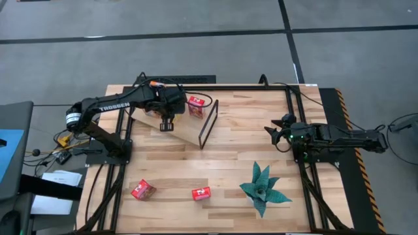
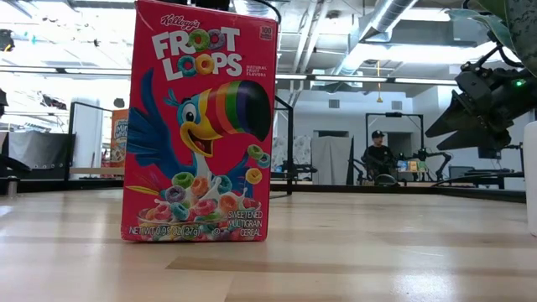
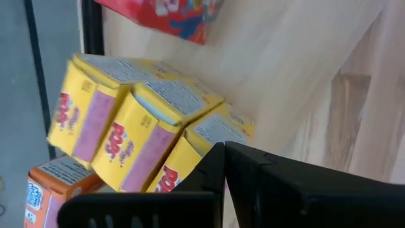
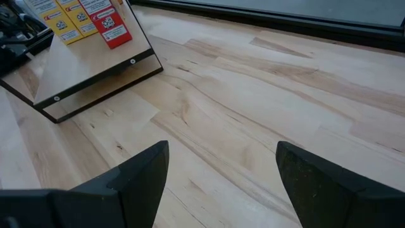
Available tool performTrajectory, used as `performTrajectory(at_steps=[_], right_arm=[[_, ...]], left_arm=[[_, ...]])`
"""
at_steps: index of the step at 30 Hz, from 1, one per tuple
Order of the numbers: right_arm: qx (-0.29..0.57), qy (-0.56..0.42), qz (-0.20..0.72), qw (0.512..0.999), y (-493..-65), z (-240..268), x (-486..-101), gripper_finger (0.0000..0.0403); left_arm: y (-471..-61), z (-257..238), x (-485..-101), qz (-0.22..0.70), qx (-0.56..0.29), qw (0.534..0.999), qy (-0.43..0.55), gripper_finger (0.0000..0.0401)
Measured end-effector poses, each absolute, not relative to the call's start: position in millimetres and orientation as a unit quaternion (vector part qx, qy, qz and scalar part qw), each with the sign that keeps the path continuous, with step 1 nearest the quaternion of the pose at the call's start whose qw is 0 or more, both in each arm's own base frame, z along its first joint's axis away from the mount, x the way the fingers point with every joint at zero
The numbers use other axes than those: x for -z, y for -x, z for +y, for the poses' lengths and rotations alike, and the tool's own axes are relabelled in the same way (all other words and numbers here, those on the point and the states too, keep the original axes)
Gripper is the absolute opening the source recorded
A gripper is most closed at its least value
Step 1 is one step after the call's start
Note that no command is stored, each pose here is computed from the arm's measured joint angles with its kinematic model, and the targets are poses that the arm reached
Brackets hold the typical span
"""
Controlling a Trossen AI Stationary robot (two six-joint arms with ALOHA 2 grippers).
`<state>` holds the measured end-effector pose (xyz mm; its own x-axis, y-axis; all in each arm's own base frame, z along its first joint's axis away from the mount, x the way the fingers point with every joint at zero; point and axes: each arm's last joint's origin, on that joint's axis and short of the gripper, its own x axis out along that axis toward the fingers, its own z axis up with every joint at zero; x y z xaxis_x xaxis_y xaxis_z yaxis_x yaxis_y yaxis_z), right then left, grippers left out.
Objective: Stack cereal on shelf
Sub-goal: Put the yellow cereal box aligned with the other yellow cereal boxes on the shelf, then put the left red cereal box aligned with the other red cereal box on the shelf
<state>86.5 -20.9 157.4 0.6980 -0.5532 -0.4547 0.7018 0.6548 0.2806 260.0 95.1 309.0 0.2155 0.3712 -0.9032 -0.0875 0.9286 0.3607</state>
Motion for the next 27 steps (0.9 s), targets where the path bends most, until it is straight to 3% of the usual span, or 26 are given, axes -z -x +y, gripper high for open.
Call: performTrajectory(at_steps=[6, 10, 17, 27], right_arm=[[0.351, -0.222, 0.167, 0.894, -86.5, -20.9, -157.4, 0.0317], [0.351, -0.222, 0.167, 0.894, -86.5, -20.9, -157.4, 0.0317], [0.351, -0.222, 0.167, 0.894, -86.5, -20.9, -157.4, 0.0317], [0.351, -0.222, 0.167, 0.894, -86.5, -20.9, -157.3, 0.0317]], left_arm=[[-258.7, 88.1, -339.3, 0.58, -0.098, 0.807, -0.041, 0.0001], [-251.9, 73.2, -357.5, 0.583, -0.055, 0.809, 0.057, 0.0025], [-251.6, 26.6, -365.6, 0.6, 0.034, 0.775, 0.197, 0.0112], [-238.3, -61.0, -363.8, 0.671, 0.025, 0.709, 0.216, 0.0191]])
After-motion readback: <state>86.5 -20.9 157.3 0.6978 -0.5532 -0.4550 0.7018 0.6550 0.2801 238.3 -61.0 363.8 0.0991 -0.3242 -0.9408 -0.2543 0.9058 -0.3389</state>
